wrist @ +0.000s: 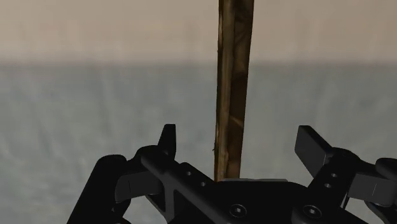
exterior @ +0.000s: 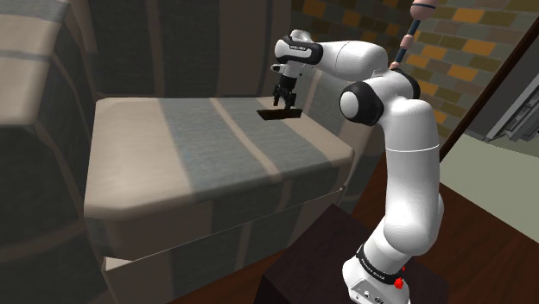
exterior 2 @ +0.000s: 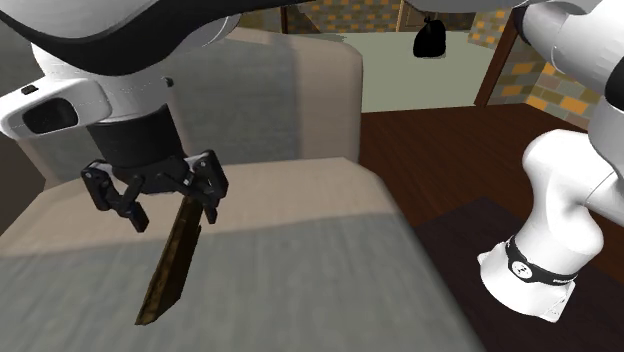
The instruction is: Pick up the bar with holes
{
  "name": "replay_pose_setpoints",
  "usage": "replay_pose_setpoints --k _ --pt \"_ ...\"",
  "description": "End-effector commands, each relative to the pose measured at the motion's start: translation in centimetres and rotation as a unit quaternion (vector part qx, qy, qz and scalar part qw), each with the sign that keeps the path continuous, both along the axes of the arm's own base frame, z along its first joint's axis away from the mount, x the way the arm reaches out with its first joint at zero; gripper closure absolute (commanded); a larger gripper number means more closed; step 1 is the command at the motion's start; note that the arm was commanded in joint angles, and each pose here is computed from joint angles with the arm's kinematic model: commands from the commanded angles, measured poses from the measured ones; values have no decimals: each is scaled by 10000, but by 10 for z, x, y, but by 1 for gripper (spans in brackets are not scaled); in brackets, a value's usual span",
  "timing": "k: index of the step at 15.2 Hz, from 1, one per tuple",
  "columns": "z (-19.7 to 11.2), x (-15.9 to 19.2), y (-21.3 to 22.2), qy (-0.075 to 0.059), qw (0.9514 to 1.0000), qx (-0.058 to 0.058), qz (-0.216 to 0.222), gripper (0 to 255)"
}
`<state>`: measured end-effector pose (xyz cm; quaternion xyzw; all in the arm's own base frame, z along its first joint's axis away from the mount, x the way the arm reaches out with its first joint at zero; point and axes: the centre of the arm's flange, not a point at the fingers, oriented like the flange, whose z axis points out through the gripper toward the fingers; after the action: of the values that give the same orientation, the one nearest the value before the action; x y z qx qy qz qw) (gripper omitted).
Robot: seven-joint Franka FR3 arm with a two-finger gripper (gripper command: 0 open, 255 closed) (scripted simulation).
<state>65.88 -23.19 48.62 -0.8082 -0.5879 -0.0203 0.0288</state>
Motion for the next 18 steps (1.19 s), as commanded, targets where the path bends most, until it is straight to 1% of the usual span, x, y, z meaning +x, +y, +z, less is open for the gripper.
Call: replay_pose_setpoints --k 1,5,7,8,17,18 --pt "-9 2 0 -4 10000 0 35 0" --pt "-33 2 0 -4 10000 0 35 0" --pt "-33 2 0 -4 10000 0 35 0" --pt "-33 2 0 -4 10000 0 35 255" --pt "-33 2 0 -4 10000 0 35 255" --pt "-28 2 0 -4 10000 0 35 255"
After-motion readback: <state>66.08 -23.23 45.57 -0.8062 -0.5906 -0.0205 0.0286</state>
